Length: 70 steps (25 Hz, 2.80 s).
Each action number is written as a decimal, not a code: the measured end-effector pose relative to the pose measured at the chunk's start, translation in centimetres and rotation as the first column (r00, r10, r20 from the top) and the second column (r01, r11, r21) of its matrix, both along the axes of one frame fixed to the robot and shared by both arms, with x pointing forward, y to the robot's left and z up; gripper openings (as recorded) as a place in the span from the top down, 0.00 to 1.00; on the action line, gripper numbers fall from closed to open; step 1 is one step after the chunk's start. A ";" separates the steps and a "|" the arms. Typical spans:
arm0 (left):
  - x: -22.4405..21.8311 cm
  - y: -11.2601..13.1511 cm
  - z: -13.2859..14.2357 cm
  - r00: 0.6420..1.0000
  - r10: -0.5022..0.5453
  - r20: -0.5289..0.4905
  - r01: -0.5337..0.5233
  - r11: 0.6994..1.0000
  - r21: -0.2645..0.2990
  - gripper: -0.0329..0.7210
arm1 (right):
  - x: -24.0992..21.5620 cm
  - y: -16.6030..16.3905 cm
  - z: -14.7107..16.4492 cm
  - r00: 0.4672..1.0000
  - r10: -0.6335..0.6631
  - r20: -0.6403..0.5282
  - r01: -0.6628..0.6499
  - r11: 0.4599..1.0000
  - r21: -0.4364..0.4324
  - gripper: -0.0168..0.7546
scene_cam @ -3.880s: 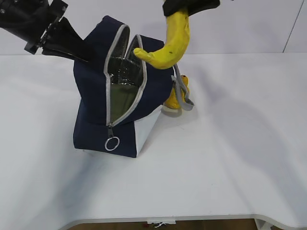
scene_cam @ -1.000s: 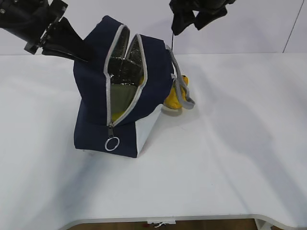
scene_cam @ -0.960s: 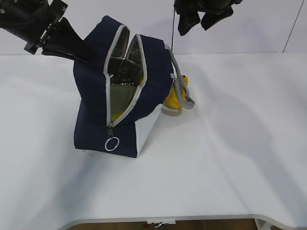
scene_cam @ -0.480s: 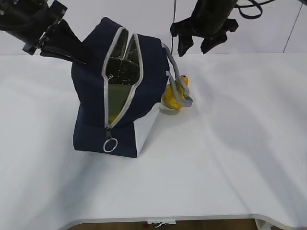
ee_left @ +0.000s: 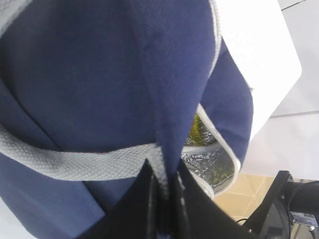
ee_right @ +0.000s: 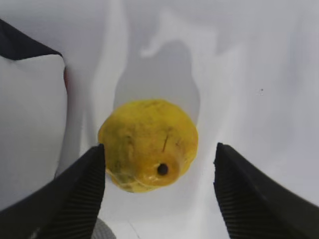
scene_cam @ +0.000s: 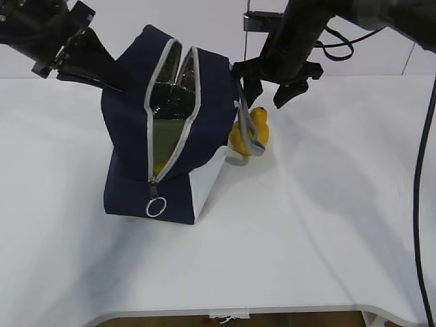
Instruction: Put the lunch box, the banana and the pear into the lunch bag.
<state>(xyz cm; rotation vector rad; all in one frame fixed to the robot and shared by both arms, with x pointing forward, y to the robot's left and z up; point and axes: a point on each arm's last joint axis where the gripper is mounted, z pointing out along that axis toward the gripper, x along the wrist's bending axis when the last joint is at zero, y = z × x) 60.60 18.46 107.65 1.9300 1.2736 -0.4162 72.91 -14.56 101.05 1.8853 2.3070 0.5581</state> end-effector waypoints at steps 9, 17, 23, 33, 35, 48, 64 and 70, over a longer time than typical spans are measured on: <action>0.0 0.0 0.0 1.000 -0.001 0.000 0.001 1.000 0.004 0.95 | 0.1 0.0 -0.6 1.000 -0.002 -0.014 0.002 1.000 0.000 0.30; 0.0 0.0 0.0 1.000 -0.001 0.000 0.001 1.000 0.004 0.95 | 0.3 0.0 -1.4 1.000 -0.002 -0.030 0.002 1.000 -0.002 0.38; 0.0 0.0 0.0 1.000 -0.001 0.001 0.001 1.000 0.008 0.95 | 0.3 0.1 -1.7 0.999 -0.002 -0.036 0.002 1.000 -0.001 0.39; 0.0 0.0 0.0 1.000 -0.001 0.001 0.001 1.000 0.008 0.95 | 0.5 0.2 -2.6 0.998 -0.001 -0.056 0.002 1.000 0.006 0.50; 0.0 0.0 0.0 1.000 -0.001 0.001 0.001 1.000 0.008 0.95 | 0.4 0.2 -2.6 0.998 -0.001 -0.057 0.002 1.000 0.010 0.57; 0.0 0.1 -0.1 1.000 -0.002 0.001 0.002 1.000 0.011 0.95 | -0.1 -0.7 0.9 1.000 -0.005 0.027 0.006 0.999 -0.052 0.63; 0.0 0.1 -0.1 1.000 -0.003 0.002 0.002 1.000 0.013 0.95 | -4.8 0.0 12.5 0.983 0.029 0.179 -0.068 0.974 0.215 0.63; 0.0 0.1 -0.1 1.000 -0.003 0.002 0.003 1.000 0.017 0.95 | -5.6 2.4 13.4 0.974 0.149 0.169 -0.211 0.864 0.458 0.63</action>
